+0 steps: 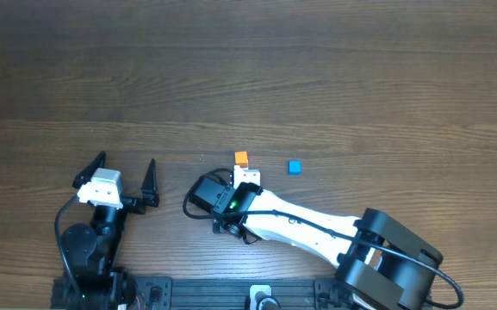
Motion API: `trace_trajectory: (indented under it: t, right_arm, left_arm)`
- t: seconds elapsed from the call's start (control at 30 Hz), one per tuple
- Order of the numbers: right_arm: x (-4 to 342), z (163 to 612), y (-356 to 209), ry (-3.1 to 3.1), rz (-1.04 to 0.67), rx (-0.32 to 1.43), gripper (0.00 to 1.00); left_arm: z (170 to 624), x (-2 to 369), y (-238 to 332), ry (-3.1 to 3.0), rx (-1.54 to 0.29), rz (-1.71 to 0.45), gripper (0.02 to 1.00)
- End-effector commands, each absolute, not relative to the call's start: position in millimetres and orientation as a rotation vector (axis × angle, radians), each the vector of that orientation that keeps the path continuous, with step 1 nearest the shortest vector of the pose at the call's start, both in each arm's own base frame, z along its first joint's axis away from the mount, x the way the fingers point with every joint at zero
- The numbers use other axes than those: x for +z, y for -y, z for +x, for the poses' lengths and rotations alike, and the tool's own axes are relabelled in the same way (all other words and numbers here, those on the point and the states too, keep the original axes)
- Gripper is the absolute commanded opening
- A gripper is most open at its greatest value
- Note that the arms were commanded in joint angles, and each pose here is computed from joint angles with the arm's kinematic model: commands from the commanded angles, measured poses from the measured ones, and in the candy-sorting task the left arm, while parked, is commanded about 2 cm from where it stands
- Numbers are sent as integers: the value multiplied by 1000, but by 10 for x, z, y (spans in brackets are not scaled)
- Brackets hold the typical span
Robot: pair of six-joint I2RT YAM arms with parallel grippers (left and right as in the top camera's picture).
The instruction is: Stack Cubes
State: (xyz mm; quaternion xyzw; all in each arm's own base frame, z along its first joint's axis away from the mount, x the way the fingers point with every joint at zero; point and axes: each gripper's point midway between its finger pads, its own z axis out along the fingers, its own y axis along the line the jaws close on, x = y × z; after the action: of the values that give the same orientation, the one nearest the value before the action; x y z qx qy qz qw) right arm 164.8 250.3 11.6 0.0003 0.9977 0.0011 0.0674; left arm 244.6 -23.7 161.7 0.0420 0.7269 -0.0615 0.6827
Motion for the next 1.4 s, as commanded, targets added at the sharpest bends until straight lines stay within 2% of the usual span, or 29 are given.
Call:
trace_trajectory:
  t: [0.03,0.2,0.4,1.4]
  right_arm:
    - [102,1683,-2561,-2983,11,-3,901]
    - [88,1686,-2571,-2982,10,-2,853]
    - [75,1689,-2571,-2980,7,-7,726]
    - [-2,1690,-2639,-2974,-9,2,535]
  left_arm:
    - [2447,1607,215,-1627,-117,97,1000]
    - [2447,1607,215,-1627,-117,97,1000]
    - [2447,1607,215,-1627,-117,97,998]
    - [2448,1605,216,-1628,-118,97,1000]
